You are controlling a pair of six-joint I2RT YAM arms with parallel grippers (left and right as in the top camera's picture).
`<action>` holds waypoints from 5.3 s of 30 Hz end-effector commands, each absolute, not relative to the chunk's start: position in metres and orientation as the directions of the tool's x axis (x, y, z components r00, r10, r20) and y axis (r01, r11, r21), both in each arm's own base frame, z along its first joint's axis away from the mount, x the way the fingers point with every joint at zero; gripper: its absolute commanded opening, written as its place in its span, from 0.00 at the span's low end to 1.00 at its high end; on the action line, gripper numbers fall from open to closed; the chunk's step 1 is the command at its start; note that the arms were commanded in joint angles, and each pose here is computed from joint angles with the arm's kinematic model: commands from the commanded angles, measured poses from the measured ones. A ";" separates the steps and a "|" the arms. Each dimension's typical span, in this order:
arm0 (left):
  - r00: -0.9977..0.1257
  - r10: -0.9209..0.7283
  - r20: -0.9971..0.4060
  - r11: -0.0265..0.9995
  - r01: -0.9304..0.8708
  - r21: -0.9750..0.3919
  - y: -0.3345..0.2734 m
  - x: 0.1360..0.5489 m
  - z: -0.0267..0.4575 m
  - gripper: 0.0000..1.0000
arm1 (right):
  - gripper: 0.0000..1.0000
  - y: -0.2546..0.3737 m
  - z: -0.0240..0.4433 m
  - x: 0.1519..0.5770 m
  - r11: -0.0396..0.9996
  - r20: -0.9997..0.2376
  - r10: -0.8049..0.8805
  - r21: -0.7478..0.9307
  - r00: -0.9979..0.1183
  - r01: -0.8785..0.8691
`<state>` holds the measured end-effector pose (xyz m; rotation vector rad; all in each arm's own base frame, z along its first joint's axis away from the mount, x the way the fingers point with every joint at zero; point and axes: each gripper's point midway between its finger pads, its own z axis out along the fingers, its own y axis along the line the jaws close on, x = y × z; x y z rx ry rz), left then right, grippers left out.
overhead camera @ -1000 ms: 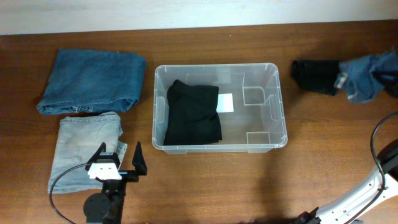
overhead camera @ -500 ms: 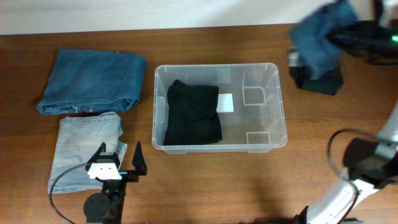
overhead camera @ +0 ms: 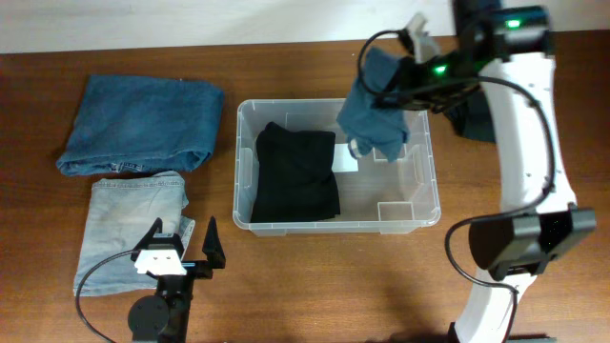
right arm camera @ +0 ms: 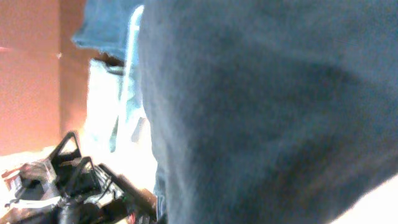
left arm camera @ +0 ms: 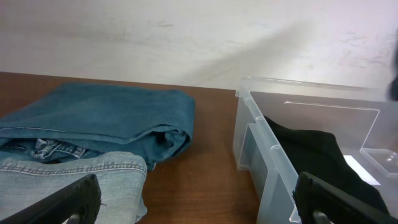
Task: Pack container
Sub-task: 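Carry the blue denim garment left into the container, then lower the denim beside the black shirt and release it, then press the blue denim down inside the container with the right gripper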
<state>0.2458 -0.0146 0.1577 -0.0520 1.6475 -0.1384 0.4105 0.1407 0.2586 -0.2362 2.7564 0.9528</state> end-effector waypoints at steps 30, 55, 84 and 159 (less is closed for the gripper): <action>-0.087 -0.102 -0.991 0.993 0.047 -0.106 -0.014 0.246 0.156 0.99 | 0.38 0.142 0.090 0.405 0.932 -0.078 -0.091 0.345 -0.993 -0.113; -0.087 -0.102 -0.991 0.993 0.047 -0.106 -0.014 0.246 0.156 0.99 | 0.36 0.135 0.153 0.415 0.974 -0.160 -0.164 0.129 -0.973 -0.186; -0.087 -0.102 -0.991 0.993 0.047 -0.106 -0.014 0.246 0.156 0.99 | 0.04 0.143 0.104 0.423 0.980 -0.199 -0.136 0.113 -0.970 -0.161; -0.087 -0.102 -0.991 0.993 0.047 -0.106 -0.014 0.246 0.156 0.99 | 0.04 0.134 0.043 0.435 0.998 -0.140 -0.051 -0.028 -0.989 -0.047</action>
